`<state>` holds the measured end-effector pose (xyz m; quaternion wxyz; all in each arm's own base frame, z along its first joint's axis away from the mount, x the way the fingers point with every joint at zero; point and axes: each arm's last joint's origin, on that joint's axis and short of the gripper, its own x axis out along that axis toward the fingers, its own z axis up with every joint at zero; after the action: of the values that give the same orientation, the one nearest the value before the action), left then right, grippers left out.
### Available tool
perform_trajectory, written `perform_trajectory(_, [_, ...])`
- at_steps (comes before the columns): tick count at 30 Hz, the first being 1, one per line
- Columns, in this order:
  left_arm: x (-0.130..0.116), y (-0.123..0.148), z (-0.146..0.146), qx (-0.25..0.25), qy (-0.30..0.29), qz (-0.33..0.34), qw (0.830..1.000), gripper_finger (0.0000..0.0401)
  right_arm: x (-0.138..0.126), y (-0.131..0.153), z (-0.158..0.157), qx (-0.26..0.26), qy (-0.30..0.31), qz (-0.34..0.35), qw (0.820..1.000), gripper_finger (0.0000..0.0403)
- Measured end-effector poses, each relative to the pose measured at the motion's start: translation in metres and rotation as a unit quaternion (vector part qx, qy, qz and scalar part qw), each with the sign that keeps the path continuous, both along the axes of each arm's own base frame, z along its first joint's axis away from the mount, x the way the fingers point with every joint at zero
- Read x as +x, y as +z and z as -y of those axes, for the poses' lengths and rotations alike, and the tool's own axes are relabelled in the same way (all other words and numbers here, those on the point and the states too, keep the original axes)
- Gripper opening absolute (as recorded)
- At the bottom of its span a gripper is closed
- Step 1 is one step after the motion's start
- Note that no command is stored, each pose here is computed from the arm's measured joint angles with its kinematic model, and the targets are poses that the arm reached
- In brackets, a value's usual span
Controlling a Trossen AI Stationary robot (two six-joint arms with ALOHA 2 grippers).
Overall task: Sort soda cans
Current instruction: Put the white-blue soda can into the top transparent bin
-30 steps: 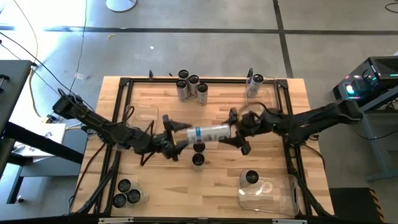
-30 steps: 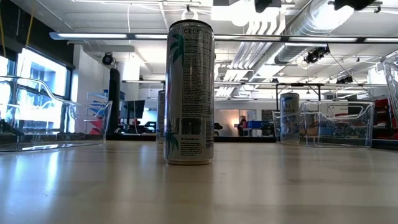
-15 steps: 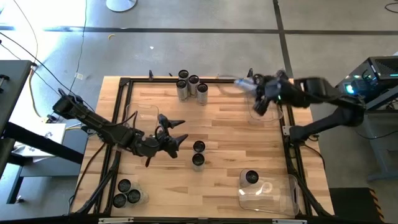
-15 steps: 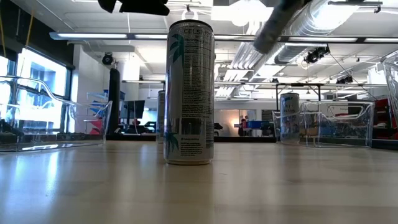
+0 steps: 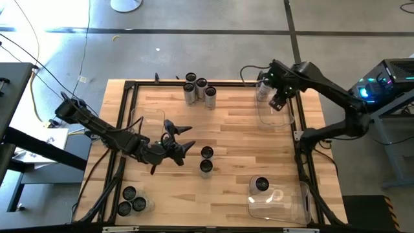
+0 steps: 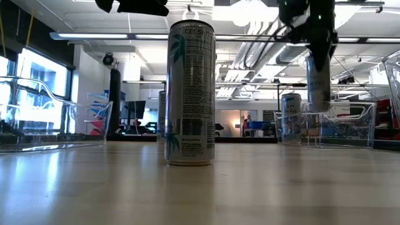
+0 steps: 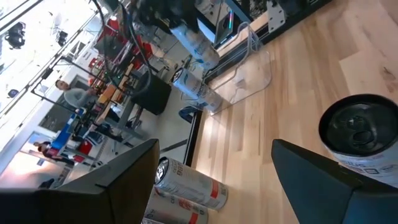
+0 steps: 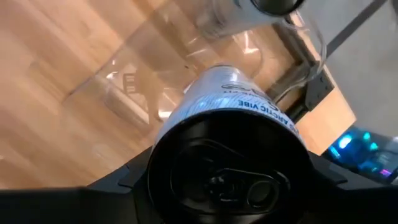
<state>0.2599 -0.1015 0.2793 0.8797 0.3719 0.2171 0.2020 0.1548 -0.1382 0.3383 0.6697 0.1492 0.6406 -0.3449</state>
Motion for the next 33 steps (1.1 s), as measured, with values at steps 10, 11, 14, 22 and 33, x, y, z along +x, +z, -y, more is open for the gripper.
perform_trajectory(10, [0.0, 0.0, 0.0, -0.001, 0.0, 0.002, 1.0, 0.0305, -0.013, -0.054, 0.049, 0.012, -0.045, 0.01, 0.999, 0.0239])
perform_trajectory(11, [0.0, 0.0, 0.0, -0.001, 0.0, 0.002, 1.0, 0.0305, -0.014, -0.057, 0.055, 0.011, -0.05, 0.005, 0.999, 0.0239])
perform_trajectory(14, [0.0, 0.0, 0.0, -0.002, 0.0, 0.004, 1.0, 0.0305, -0.014, -0.066, 0.069, 0.01, -0.054, 0.006, 0.998, 0.0239])
perform_trajectory(22, [0.0, 0.0, 0.0, -0.002, 0.0, 0.004, 1.0, 0.0305, -0.02, -0.077, 0.094, 0.014, -0.061, 0.041, 0.997, 0.0239])
perform_trajectory(33, [0.0, 0.0, 0.0, -0.002, 0.0, 0.005, 1.0, 0.0305, -0.025, -0.079, 0.104, 0.011, -0.074, 0.072, 0.995, 0.0294])
